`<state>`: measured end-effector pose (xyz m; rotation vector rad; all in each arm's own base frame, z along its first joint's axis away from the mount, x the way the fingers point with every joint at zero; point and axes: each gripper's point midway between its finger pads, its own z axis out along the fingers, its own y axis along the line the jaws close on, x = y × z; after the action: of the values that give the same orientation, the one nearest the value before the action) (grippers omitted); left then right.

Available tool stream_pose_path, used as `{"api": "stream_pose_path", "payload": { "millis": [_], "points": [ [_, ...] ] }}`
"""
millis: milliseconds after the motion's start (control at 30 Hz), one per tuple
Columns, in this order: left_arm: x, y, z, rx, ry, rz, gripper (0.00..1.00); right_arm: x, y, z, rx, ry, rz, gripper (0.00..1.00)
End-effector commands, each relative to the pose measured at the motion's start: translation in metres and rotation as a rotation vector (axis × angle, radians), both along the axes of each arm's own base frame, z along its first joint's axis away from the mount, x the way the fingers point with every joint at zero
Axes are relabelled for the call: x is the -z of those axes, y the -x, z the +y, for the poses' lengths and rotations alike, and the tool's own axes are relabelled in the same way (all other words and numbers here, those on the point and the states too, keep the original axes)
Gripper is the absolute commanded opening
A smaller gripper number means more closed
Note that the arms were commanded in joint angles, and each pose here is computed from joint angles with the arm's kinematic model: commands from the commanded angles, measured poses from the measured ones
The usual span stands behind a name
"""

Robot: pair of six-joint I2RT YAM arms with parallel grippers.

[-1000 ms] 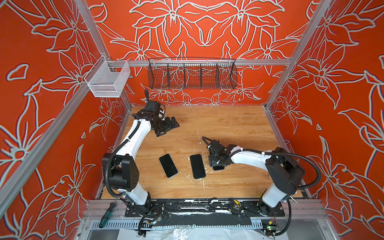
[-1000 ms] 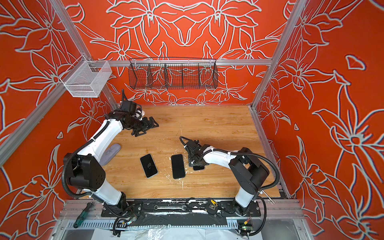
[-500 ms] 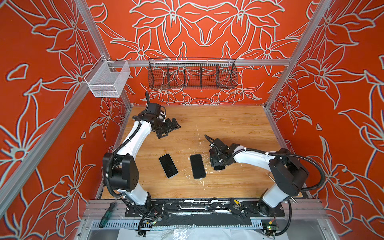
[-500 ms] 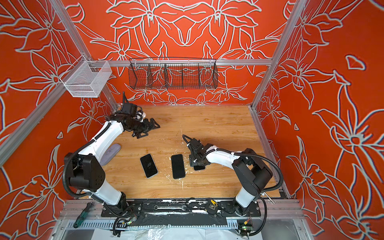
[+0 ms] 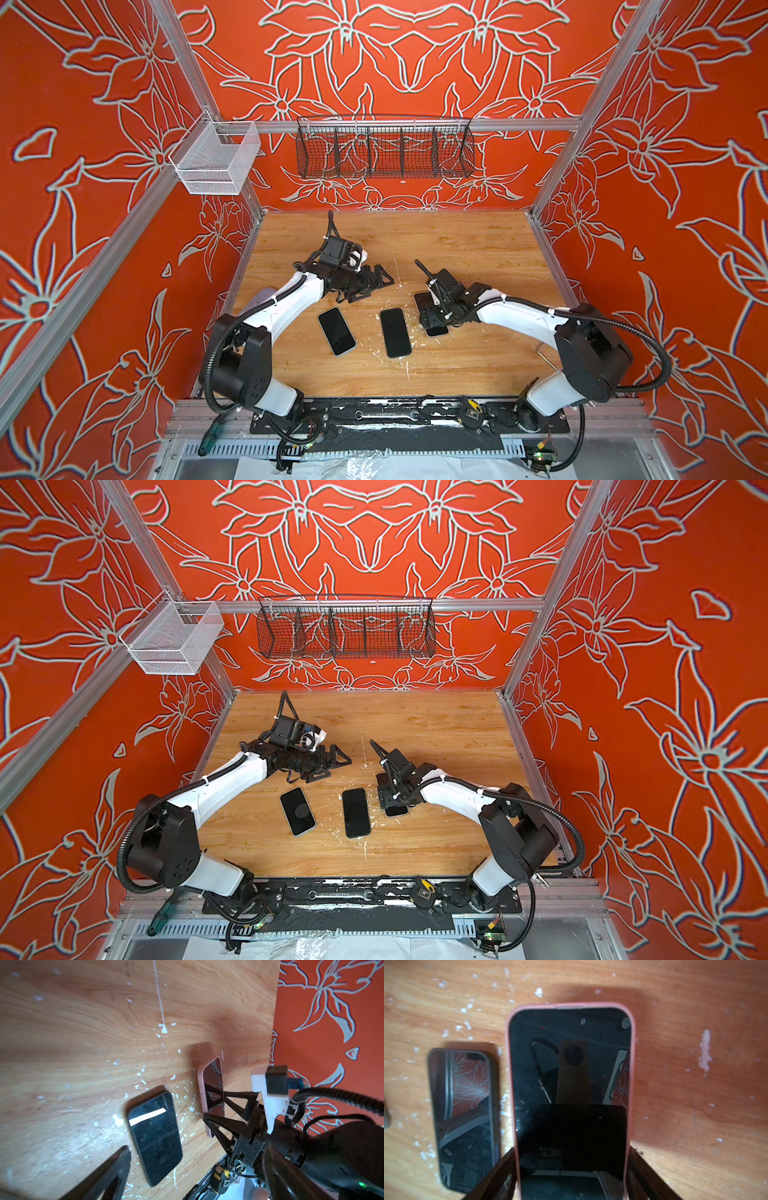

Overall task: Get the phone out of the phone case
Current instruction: 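Grasp the pink-cased phone's edge with the right gripper while left gripper approaches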

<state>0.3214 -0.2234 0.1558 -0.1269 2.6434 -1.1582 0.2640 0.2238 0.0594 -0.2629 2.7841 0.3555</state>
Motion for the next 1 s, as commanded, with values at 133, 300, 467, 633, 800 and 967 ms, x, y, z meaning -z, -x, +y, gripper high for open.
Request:
{"api": "stream_pose_path", "payload": {
  "millis": [133, 300, 467, 633, 800, 967],
  "points": [
    [0.001, -0.006, -0.050, 0.102, 0.063, -0.065, 0.98, -0.067, -0.009, 0.034, -0.080, -0.195, -0.087, 0.59],
    [0.012, -0.010, -0.066, 0.113, 0.087, -0.034, 0.99, -0.089, -0.007, 0.042, -0.097, -0.264, -0.109, 0.59],
    [0.012, -0.015, -0.079, 0.101, 0.173, -0.036, 0.84, -0.094, -0.005, 0.044, -0.104, -0.280, -0.109, 0.59],
    [0.013, -0.017, -0.079, 0.087, 0.180, -0.034, 0.77, -0.090, -0.004, 0.043, -0.104, -0.274, -0.102, 0.59],
    [0.013, -0.016, -0.078, 0.085, 0.173, -0.036, 0.62, -0.089, -0.004, 0.041, -0.099, -0.267, -0.106, 0.59],
    [0.018, -0.015, -0.078, 0.086, 0.174, -0.022, 0.43, -0.089, -0.003, 0.039, -0.089, -0.269, -0.112, 0.59]
  ]
}}
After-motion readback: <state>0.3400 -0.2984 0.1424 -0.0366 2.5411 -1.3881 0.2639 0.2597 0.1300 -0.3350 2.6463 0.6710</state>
